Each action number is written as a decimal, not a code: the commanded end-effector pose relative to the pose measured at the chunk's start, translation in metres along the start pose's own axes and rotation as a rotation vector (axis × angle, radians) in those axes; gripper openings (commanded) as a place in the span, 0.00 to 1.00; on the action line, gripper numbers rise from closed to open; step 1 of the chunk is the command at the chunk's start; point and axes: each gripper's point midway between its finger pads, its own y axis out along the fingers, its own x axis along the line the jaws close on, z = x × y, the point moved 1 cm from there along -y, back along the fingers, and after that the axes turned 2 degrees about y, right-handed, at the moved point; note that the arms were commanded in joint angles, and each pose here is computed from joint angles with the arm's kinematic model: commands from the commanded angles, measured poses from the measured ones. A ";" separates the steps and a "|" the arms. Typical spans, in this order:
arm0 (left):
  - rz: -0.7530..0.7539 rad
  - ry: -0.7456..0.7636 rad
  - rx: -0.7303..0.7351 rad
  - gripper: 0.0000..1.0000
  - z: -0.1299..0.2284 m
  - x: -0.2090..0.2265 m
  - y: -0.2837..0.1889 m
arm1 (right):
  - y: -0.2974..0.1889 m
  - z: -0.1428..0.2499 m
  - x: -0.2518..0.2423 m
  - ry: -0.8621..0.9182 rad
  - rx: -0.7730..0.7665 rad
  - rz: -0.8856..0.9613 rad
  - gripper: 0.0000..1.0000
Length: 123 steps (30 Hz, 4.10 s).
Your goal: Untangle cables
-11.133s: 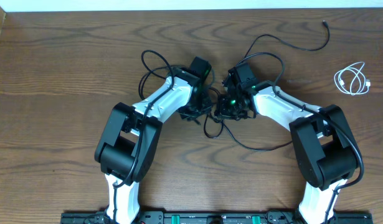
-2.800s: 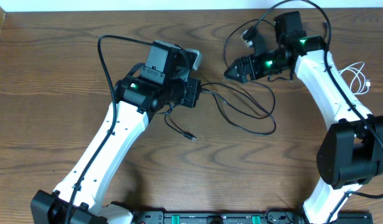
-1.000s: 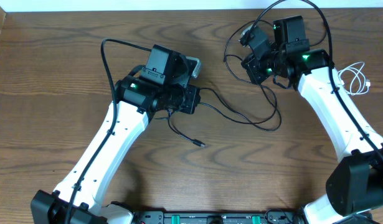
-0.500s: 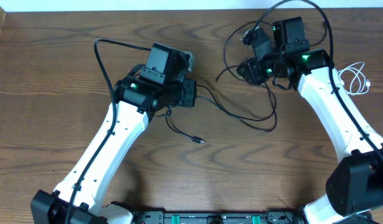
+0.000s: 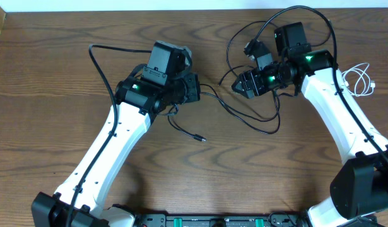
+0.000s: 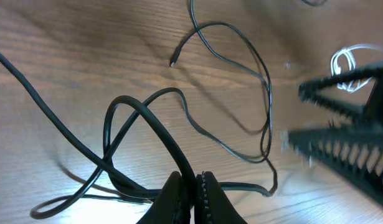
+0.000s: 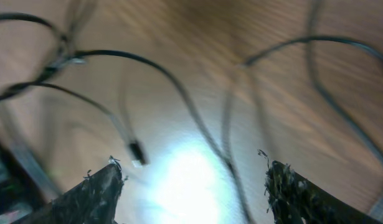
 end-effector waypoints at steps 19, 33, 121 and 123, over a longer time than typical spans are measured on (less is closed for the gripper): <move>-0.142 -0.909 -0.209 0.08 -0.021 0.035 -0.003 | -0.027 0.003 0.091 0.070 0.006 -0.589 0.31; -0.088 -0.934 -0.178 0.07 -0.021 0.025 -0.001 | 0.006 0.006 0.105 -0.065 0.033 -0.443 0.01; -0.028 -0.110 -0.058 0.07 -0.010 -0.012 0.035 | 0.018 0.008 -0.001 0.684 0.122 -0.311 0.40; -0.032 -0.054 -0.055 0.07 -0.010 -0.011 0.035 | 0.012 0.004 0.007 0.591 0.105 -0.393 0.40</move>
